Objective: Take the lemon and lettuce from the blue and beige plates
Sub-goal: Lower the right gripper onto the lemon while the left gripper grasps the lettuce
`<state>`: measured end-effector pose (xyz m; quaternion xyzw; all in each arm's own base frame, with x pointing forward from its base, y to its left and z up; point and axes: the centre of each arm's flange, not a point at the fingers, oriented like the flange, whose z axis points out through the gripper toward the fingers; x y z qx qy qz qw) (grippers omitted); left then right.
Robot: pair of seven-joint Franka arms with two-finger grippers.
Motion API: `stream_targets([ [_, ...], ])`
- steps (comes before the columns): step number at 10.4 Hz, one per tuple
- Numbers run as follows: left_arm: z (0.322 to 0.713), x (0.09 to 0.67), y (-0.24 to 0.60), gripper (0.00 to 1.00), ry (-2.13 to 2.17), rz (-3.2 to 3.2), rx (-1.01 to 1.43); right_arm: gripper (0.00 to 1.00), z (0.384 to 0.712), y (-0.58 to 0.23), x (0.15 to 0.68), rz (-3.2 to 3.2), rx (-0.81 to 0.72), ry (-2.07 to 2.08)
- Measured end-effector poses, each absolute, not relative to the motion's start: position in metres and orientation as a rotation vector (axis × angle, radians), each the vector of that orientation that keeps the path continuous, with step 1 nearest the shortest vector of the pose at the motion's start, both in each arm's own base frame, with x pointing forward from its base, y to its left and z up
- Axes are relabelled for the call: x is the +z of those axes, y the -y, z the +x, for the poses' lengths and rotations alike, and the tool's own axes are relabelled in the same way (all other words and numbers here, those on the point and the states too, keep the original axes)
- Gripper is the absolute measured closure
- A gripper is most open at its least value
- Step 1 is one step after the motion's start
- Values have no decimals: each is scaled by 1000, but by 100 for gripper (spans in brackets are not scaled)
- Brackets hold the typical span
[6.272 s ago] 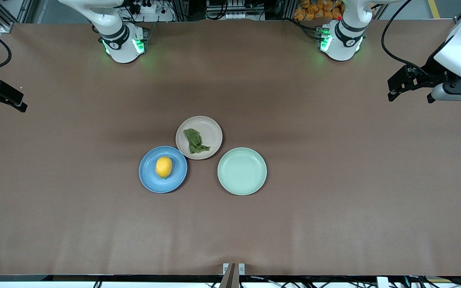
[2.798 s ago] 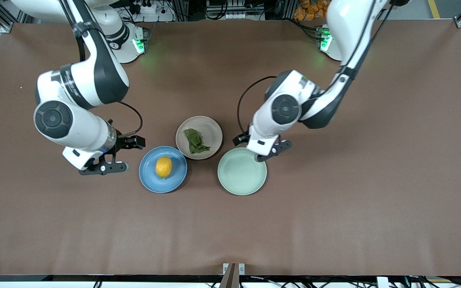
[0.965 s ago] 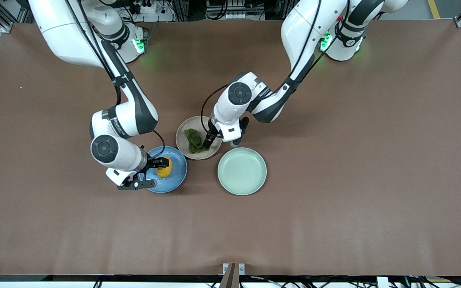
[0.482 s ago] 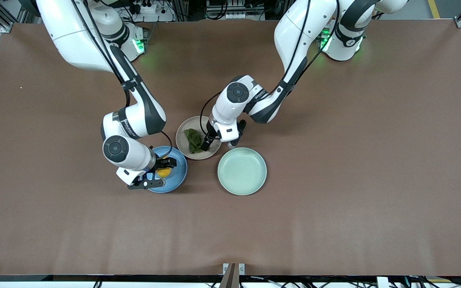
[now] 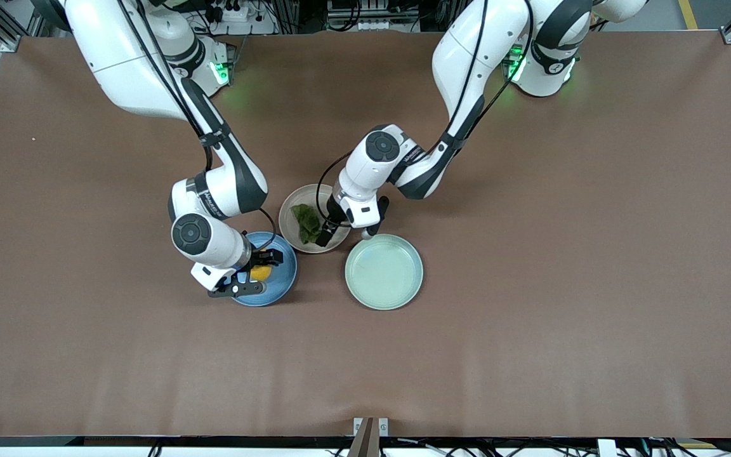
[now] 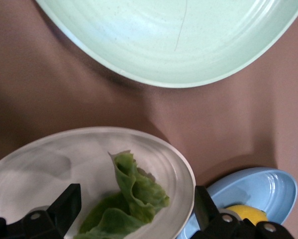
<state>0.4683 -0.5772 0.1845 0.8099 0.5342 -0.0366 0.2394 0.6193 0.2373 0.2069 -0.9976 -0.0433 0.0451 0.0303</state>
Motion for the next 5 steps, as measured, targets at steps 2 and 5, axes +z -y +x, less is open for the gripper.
stream_targets([
  [2, 463, 172, 582, 0, -1432, 2216, -55, 7, 618, -238, 204, -3075, 145, 136],
  [5, 459, 169, 587, 0, -1417, 2216, -49, 37, 618, -240, 203, -3076, 146, 140],
])
